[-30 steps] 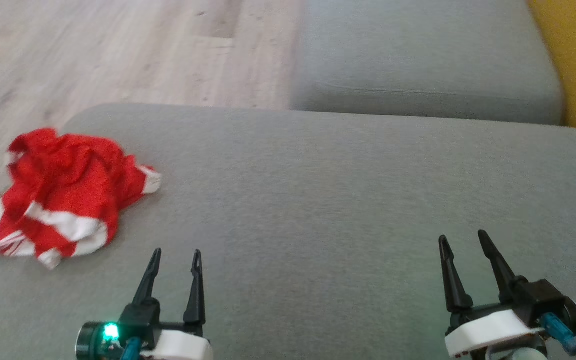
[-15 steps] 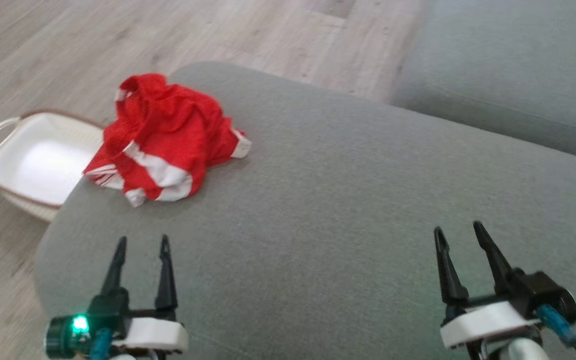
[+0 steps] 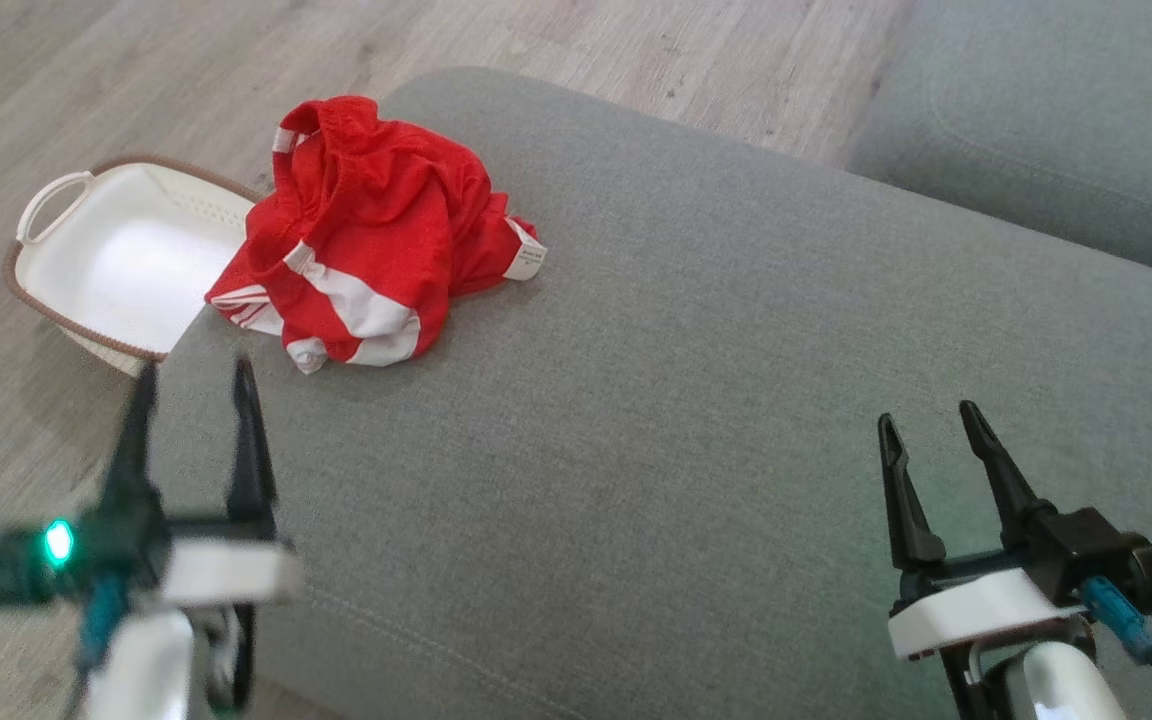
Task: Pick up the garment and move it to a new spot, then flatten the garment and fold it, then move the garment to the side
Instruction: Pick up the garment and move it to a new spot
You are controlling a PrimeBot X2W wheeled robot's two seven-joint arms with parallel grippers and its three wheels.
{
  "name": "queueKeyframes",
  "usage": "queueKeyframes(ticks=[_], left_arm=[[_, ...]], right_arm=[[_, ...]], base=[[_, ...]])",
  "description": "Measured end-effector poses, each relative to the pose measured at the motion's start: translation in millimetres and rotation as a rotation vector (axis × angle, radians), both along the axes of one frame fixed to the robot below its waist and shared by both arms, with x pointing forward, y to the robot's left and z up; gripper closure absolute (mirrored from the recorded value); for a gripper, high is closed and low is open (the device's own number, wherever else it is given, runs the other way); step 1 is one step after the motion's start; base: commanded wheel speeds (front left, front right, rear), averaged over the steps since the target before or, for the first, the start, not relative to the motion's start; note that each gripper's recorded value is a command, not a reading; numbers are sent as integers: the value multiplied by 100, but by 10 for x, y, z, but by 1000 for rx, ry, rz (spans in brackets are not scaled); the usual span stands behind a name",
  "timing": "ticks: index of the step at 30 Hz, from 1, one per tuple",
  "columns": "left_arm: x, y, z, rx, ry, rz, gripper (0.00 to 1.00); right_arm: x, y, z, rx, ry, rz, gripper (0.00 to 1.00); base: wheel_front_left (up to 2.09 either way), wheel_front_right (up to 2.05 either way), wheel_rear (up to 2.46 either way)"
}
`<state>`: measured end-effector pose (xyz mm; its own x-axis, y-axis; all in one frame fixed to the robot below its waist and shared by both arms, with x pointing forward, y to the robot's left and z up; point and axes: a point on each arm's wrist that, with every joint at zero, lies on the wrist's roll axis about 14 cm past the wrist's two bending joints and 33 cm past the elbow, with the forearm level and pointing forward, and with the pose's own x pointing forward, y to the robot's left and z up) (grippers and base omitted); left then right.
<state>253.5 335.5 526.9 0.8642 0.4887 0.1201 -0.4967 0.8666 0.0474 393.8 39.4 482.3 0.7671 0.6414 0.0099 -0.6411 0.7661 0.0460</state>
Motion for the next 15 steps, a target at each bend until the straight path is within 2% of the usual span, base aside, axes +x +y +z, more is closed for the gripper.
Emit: queueKeyframes(ticks=[8, 12, 15], left_arm=[[718, 363, 1004, 227, -142, -60, 0], [1274, 376, 1098, 250, -106, -125, 0], [1680, 407, 958, 204, 3, -161, 0]], right_arm=[[133, -59, -197, -53, 4, -9, 0], [338, -201, -279, -73, -6, -36, 0], [454, -333, -380, -99, -5, -54, 0]], base=[[0, 0, 0], [0, 0, 0], [0, 0, 0]])
